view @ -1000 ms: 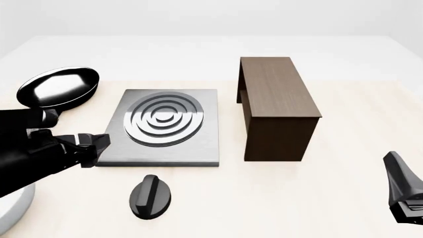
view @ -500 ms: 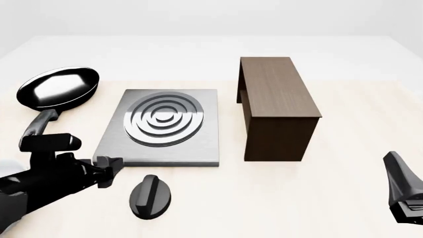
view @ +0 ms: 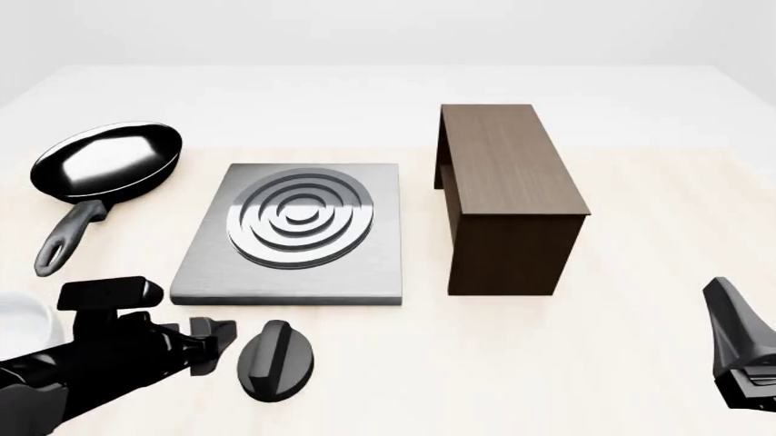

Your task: Turn on the stove.

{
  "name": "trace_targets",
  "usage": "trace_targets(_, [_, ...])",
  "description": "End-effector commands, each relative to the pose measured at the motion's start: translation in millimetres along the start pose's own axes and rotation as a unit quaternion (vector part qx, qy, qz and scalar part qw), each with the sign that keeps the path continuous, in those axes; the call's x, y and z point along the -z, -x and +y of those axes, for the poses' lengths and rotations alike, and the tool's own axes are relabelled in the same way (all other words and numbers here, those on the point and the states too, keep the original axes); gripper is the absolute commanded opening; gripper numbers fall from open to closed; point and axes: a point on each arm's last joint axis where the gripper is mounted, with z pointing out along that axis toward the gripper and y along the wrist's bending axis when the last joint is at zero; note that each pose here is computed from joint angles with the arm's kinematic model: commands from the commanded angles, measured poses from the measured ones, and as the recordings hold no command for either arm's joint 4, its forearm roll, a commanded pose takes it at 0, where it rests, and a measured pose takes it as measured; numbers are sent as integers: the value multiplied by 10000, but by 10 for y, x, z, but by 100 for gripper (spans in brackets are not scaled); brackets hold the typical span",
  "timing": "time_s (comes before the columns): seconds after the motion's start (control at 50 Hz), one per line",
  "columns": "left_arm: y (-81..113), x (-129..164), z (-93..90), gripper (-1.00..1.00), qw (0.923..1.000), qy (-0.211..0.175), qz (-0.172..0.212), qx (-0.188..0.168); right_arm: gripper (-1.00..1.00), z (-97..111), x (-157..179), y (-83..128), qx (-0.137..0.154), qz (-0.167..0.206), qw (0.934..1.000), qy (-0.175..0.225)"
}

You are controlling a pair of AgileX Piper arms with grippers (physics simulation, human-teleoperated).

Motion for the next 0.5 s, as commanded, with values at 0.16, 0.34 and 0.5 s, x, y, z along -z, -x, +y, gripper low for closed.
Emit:
trace_targets(0.16, [-177,-70,-18,100,9997,-119,187,132,100,-5,1,-2,5,1,10000,-43])
trace_targets(0.34, [-306,-153,-30,100,9989,-180,367,241,100,-5,1,-1,5,0,10000,-43])
trace_targets(0.5, [-359,-178,-48,100,9983,-225,454,302,100,-5,1,-2,5,1,10000,-43])
